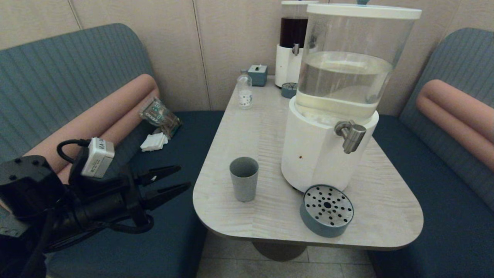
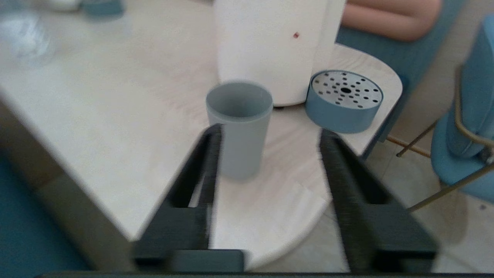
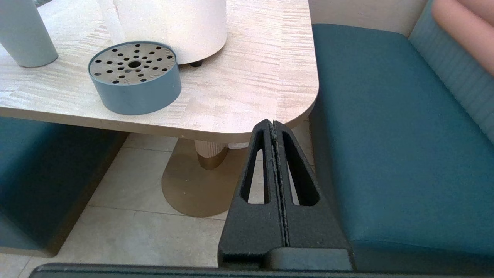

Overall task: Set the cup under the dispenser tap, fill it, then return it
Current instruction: Pick up the cup

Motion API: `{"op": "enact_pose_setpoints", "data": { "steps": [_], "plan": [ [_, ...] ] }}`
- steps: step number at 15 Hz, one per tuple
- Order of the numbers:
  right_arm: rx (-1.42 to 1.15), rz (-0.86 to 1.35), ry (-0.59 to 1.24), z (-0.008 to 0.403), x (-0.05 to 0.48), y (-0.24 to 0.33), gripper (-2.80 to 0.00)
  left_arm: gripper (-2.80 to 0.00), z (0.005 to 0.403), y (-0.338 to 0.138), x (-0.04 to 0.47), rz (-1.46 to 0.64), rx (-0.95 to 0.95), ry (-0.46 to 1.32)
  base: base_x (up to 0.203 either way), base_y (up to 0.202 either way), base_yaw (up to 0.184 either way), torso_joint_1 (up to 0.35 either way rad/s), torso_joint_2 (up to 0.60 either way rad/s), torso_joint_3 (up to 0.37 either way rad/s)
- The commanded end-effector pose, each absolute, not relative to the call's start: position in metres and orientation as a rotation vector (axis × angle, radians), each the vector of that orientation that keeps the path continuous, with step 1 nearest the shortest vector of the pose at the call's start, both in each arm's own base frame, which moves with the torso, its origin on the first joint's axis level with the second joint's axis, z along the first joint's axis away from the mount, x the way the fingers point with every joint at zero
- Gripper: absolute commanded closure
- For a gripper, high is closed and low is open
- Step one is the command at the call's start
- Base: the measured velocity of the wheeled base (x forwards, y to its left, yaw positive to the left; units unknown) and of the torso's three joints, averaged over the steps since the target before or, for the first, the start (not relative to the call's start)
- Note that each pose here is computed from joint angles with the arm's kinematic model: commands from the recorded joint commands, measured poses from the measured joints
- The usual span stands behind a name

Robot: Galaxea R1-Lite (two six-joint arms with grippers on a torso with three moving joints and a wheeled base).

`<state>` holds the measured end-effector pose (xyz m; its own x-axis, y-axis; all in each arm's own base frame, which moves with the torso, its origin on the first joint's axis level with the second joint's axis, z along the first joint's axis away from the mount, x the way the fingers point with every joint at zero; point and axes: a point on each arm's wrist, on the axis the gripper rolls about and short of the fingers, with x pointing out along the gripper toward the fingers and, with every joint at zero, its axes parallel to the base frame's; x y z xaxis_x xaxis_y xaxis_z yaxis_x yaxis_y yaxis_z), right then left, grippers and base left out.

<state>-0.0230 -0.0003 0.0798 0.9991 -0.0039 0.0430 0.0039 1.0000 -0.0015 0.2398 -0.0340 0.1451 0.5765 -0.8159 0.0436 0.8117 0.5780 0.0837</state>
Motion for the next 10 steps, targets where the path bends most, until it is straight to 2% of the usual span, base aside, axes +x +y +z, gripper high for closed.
{"op": "enact_pose_setpoints", "data": {
  "steps": [1, 6, 10],
  "plan": [
    [-0.002, -0.002, -0.031, 0.076, -0.022, 0.0, 0.0, -2.8, 0.117, -0.037, 0.275, -1.004, 0.05, -0.044, 0.0, 0.0, 0.0, 0.0, 0.0, 0.0],
    [-0.002, -0.003, -0.031, 0.076, -0.022, 0.0, 0.0, -2.8, 0.096, -0.042, 0.327, -1.09, 0.088, -0.08, 0.0, 0.0, 0.0, 0.0, 0.0, 0.0],
    [-0.002, -0.003, -0.031, 0.076, -0.022, 0.0, 0.0, -2.8, 0.064, -0.045, 0.342, -1.134, 0.075, -0.025, 0.0, 0.0, 0.0, 0.0, 0.0, 0.0]
  ]
}}
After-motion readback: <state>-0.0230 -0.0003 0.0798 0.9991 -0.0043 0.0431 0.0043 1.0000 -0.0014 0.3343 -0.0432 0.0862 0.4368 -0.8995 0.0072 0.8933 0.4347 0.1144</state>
